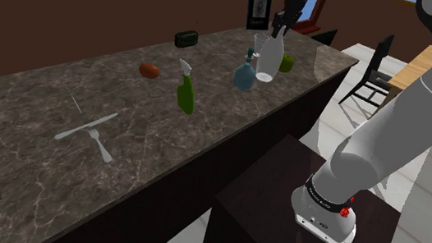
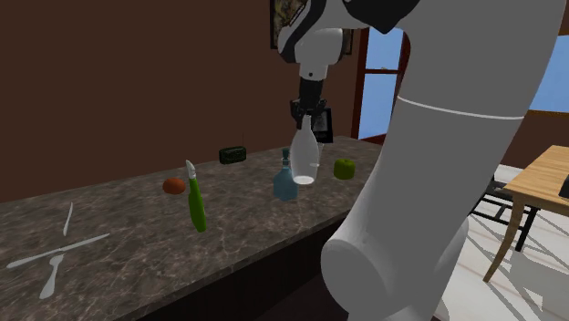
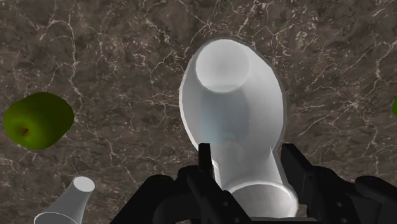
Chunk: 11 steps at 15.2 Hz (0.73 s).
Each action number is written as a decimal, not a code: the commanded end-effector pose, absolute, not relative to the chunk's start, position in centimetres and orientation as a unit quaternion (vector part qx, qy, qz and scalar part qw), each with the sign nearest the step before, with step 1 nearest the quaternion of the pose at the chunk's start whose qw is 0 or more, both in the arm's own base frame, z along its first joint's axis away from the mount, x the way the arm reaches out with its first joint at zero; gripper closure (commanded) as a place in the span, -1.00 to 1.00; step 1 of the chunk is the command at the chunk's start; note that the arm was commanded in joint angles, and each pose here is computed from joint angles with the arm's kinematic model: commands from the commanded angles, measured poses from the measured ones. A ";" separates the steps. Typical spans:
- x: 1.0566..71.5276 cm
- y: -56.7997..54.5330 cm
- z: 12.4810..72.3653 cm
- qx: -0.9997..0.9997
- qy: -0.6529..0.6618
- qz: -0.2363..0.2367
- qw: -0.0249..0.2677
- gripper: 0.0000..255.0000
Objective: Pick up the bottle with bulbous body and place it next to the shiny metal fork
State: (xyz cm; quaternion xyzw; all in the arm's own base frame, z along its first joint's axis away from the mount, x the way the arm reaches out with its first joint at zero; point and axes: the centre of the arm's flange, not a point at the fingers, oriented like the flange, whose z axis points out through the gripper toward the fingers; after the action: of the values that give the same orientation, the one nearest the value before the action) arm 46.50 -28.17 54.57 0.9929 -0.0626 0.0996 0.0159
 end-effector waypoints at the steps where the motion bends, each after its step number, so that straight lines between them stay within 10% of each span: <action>1: 46.5 -28.1 55.6 0.993 -0.063 0.100 0.016 1.00; 11: 46.5 -28.1 60.9 0.993 -0.063 0.100 0.016 1.00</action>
State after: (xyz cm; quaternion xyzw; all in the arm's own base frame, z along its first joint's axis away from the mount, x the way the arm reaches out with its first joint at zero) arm 46.41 -28.07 60.22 0.9929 -0.0627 0.0995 0.0159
